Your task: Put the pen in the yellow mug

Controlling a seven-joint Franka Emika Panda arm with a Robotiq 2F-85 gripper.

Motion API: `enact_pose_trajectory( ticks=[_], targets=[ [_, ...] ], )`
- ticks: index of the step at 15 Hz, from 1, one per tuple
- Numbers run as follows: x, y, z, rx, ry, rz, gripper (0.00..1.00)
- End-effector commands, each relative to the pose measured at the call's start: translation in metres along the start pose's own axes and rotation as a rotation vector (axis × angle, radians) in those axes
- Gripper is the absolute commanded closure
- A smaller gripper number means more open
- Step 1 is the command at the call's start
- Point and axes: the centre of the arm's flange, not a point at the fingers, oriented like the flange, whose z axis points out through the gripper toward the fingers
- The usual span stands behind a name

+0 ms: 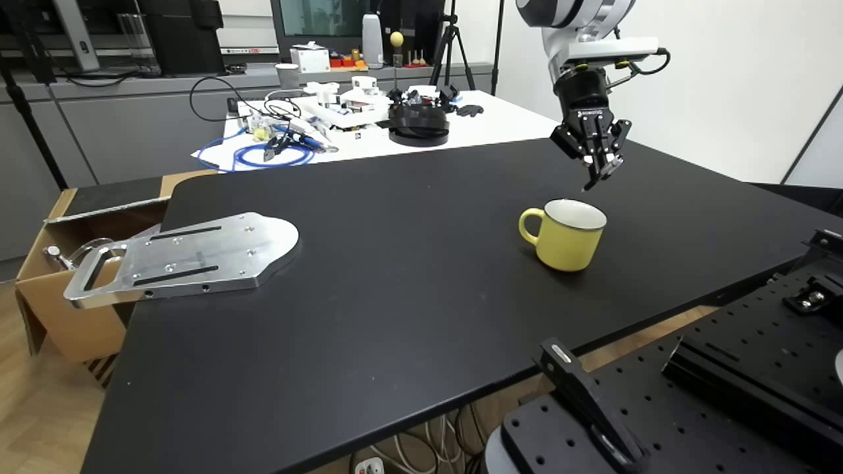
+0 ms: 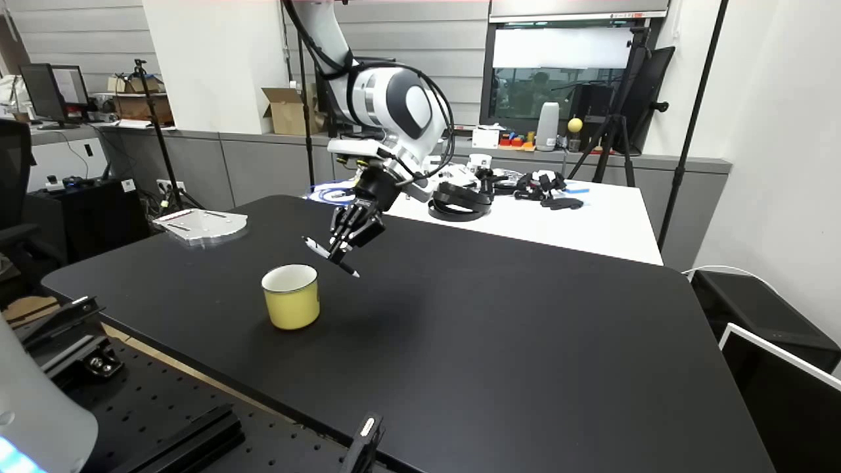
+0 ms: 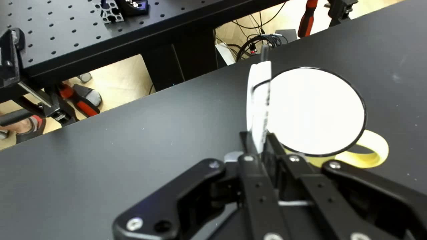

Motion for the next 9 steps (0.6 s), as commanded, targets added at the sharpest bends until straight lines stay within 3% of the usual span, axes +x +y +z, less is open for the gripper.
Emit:
enact_pose_trajectory(
  ticks=[1,9],
  targets=[
    [-0.01,-0.011,-0.009,-0.013,-0.037,-0.017,0.97],
    [-0.032,-0.036,-0.011,-0.042,-0.074,-0.069,0.97]
  ],
)
